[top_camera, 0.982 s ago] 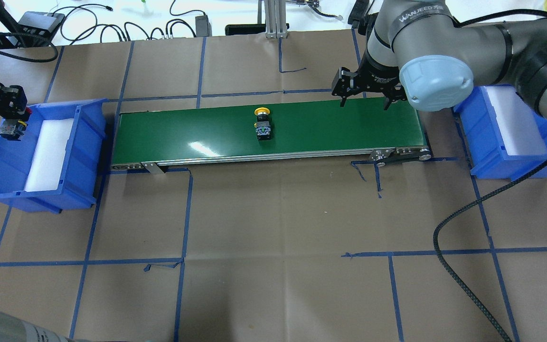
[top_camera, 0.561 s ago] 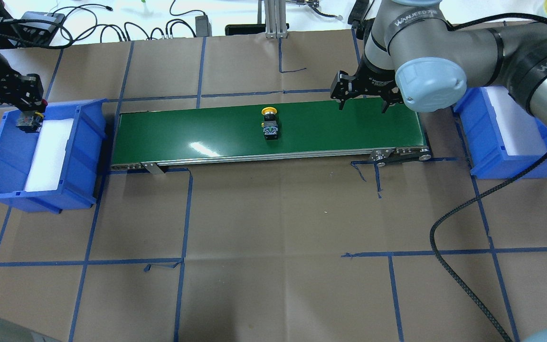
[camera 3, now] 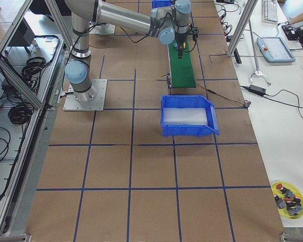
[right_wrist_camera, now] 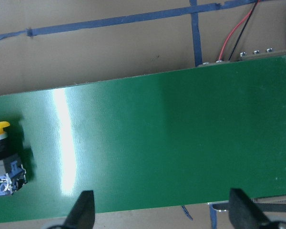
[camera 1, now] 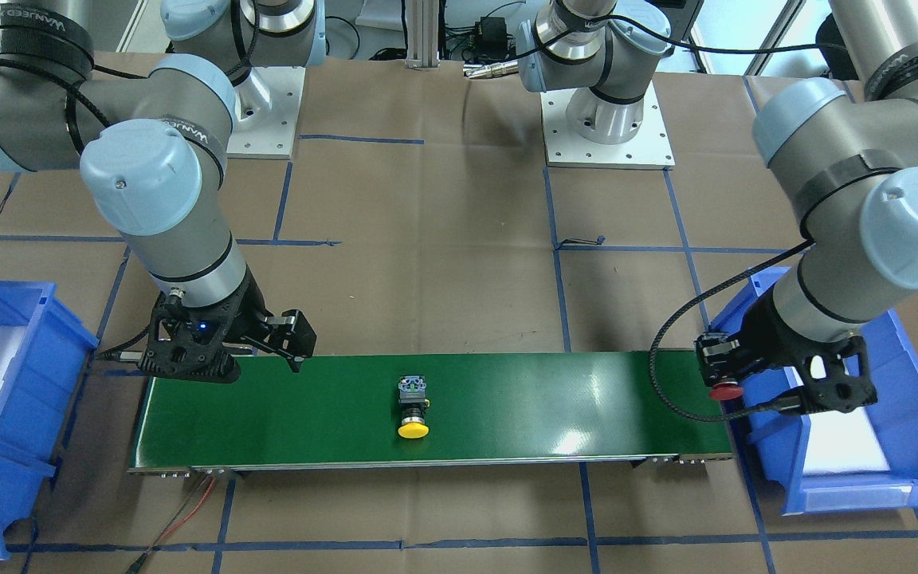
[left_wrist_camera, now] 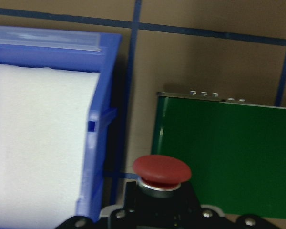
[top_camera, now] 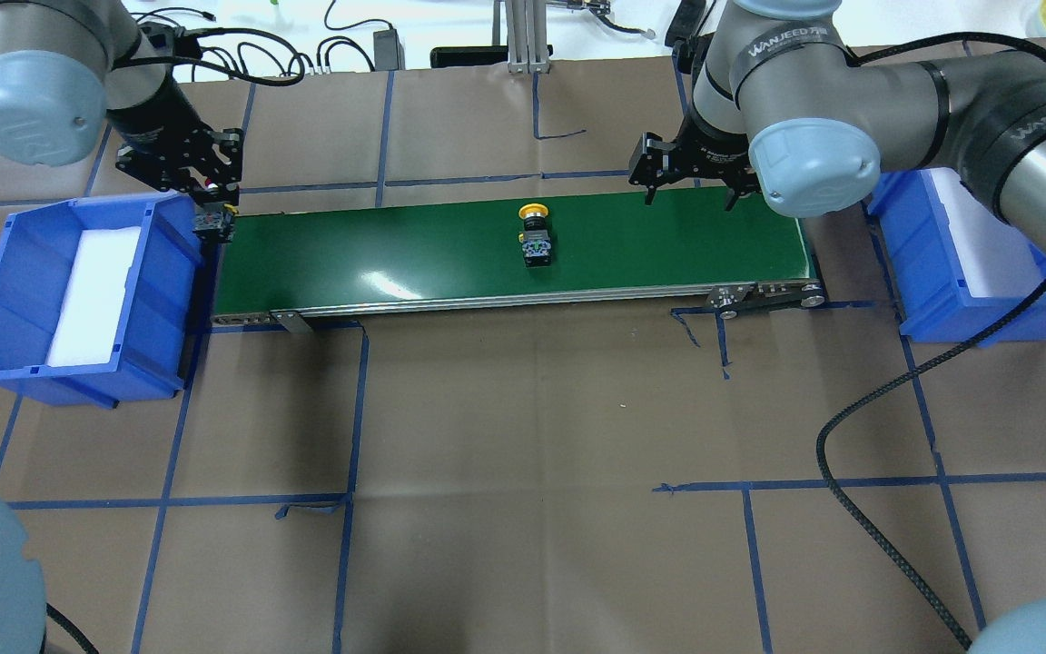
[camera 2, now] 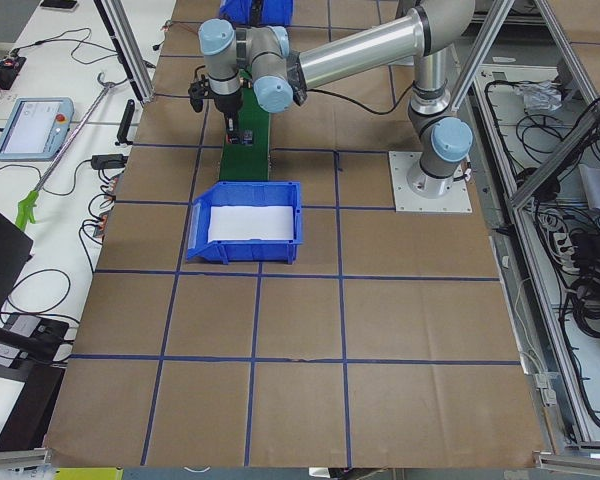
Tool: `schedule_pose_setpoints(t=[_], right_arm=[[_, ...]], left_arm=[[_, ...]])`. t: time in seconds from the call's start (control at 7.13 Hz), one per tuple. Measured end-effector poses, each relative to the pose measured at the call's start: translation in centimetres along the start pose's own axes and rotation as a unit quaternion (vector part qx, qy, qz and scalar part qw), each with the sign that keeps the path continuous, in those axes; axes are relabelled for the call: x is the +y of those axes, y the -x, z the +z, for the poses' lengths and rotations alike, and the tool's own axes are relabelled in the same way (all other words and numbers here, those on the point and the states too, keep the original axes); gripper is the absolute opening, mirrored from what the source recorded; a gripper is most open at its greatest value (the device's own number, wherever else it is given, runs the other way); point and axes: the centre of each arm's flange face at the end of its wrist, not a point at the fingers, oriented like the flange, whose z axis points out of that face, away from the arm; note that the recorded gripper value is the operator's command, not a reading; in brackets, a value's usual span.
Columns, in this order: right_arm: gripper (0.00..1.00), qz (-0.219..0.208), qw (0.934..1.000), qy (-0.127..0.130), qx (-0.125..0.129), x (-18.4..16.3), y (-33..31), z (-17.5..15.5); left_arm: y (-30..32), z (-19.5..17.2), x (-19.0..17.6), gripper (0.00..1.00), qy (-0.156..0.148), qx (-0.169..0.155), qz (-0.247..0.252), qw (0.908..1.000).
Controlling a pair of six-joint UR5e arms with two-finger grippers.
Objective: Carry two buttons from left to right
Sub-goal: 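Carry the red button to the conveyor while the right gripper lowers toward the yellow button, then release the red button on the belt while the right gripper grasps the yellow button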
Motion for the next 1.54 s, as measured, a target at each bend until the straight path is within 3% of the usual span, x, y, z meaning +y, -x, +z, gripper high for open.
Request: schedule_pose_setpoints(t=[0.28, 0.7, 0.84, 0.98, 1.12, 1.26, 1.54], right_arm=[[1.00, -0.001, 1.0000, -0.008, -0.002, -0.4, 0.2, 0.7], [1.00, -0.005, 0.9994, -0.022, -0.027, -1.4, 1.0, 2.5], [1.00, -0.006, 0.9990, -0.026, -0.036, -1.6, 1.2, 2.9], [1.00, -0.007, 0.9987, -0.029, -0.040, -1.8, 1.3, 3.2], [1.00, -0.008, 0.9986, -0.029, -0.043, -2.0, 1.4, 3.7], [1.00, -0.007, 0.9983, -0.027, -0.050, -2.1, 1.4, 4.2], [1.00, -0.004, 0.9974, -0.022, -0.069, -2.3, 1.3, 4.5]], left_arm=[[-1.6, 3.8, -0.2, 0.00, 0.022, 0.003, 0.005, 0.9997], [-2.2, 7.9, 0.3, 0.01, 0.009, 0.003, 0.008, 0.9999], [-2.2, 8.5, 0.5, 0.11, 0.003, 0.003, 0.007, 1.0000], [-2.2, 8.8, 0.5, 0.39, -0.001, 0.003, 0.007, 1.0000], [-2.2, 9.0, 0.5, 0.88, -0.002, 0.003, 0.008, 1.0000], [-2.0, 8.8, 0.3, 0.99, -0.008, 0.003, 0.009, 0.9999], [-1.4, 7.4, -0.5, 1.00, -0.034, 0.001, 0.007, 0.9994]])
